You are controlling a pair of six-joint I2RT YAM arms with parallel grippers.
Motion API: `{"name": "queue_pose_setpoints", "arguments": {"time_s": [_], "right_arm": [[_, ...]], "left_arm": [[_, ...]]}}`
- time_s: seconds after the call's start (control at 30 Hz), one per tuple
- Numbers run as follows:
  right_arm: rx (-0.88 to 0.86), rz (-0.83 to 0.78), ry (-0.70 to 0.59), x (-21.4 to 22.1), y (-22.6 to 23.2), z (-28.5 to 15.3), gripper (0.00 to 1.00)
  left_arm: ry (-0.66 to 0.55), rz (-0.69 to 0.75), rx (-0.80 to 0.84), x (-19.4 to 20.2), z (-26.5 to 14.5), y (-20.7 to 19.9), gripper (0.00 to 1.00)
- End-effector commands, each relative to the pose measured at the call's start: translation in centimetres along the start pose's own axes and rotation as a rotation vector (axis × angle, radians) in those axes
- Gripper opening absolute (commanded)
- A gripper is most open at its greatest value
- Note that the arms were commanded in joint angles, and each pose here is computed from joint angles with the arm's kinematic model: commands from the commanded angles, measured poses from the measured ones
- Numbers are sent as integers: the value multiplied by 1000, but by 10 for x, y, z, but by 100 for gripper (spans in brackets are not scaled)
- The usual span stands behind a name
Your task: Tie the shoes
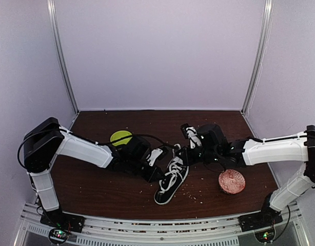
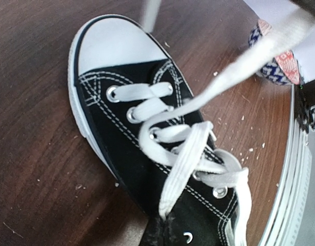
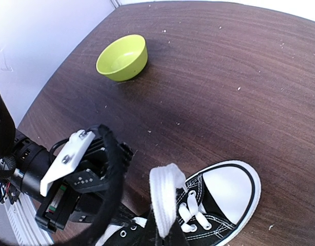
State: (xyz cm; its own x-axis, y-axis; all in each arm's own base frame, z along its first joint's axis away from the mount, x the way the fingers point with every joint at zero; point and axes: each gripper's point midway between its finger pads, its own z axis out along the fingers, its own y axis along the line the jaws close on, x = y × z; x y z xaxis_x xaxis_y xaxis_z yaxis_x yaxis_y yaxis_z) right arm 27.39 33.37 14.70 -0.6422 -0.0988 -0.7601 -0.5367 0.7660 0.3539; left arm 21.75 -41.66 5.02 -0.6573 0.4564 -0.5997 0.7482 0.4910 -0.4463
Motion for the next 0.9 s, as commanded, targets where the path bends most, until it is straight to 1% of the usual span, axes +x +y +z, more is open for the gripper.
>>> {"name": "queue_pose_setpoints", "arguments": {"time_s": [0.0, 0.17, 0.3, 0.4, 0.53, 0.6, 0.7, 0.87], "right_arm": [[35, 32, -64, -14, -8, -15, 0], [95, 68, -78, -9, -23, -31, 0], [152, 96, -84, 0, -38, -45, 0], [209, 119, -79, 11, -52, -55, 0], [294, 163, -90, 23, -73, -71, 0], [333, 192, -106, 28, -83, -81, 0], [386, 231, -130, 36, -98, -95, 0], [505, 262, -123, 58, -128, -113, 0]], "left_arm": [[-93, -5, 14, -20, -12, -6, 0], [-237, -75, -150, -37, -56, 19, 0], [-310, -109, -205, -38, -84, 30, 0], [-302, -120, -286, -31, -97, 44, 0], [-277, -162, -470, -10, -118, 81, 0], [-268, -183, -532, -1, -130, 96, 0], [-257, -195, -572, 9, -141, 109, 0], [-240, -179, -585, 17, -147, 115, 0]]}}
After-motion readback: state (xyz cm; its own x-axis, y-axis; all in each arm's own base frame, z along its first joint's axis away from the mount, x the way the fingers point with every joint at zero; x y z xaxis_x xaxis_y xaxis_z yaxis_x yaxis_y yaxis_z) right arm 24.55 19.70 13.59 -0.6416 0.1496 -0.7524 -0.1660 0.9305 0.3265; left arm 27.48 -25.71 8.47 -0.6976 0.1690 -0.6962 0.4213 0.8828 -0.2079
